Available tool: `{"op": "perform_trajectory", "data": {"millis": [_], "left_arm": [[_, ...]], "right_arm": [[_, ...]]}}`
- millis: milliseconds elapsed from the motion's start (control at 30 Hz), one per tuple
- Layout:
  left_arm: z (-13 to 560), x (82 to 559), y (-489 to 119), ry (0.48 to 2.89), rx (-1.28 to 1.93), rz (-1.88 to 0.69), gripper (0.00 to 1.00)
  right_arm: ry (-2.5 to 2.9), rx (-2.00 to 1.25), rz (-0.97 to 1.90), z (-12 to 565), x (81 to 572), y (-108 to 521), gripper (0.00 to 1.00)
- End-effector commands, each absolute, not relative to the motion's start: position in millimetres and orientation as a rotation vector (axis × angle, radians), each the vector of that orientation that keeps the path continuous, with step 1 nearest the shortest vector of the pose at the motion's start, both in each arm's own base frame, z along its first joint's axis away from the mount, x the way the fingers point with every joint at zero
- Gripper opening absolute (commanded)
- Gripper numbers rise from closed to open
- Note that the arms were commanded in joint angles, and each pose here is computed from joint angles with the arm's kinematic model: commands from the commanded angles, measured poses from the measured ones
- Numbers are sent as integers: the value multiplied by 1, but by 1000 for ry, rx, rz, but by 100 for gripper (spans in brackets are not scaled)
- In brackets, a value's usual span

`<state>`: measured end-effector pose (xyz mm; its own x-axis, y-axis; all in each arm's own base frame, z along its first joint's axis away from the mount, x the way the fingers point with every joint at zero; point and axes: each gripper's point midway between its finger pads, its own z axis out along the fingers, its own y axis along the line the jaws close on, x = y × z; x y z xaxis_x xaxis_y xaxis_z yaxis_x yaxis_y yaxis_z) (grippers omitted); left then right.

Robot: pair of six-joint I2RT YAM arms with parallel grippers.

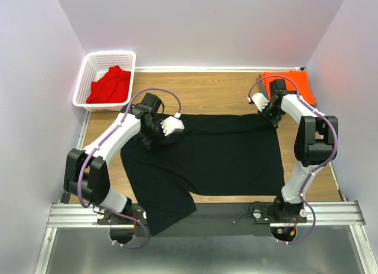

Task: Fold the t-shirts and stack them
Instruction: Fold the flattened tshirt in 1/3 of the way

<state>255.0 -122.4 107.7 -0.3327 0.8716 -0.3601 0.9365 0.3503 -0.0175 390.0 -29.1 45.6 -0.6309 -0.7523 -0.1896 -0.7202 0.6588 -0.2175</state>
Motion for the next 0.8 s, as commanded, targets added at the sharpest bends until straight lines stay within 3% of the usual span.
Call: {"op": "perform_trajectory", "data": {"millis": [0, 767], "left_arm": [[116, 244, -128, 2354, 1579, -384, 0], [74, 224, -100, 2417, 1691, -280, 0]], "right_arm": [[2602, -1176, -172, 46, 392, -29, 1], [2638, -1287, -210, 31, 364, -38, 1]]}}
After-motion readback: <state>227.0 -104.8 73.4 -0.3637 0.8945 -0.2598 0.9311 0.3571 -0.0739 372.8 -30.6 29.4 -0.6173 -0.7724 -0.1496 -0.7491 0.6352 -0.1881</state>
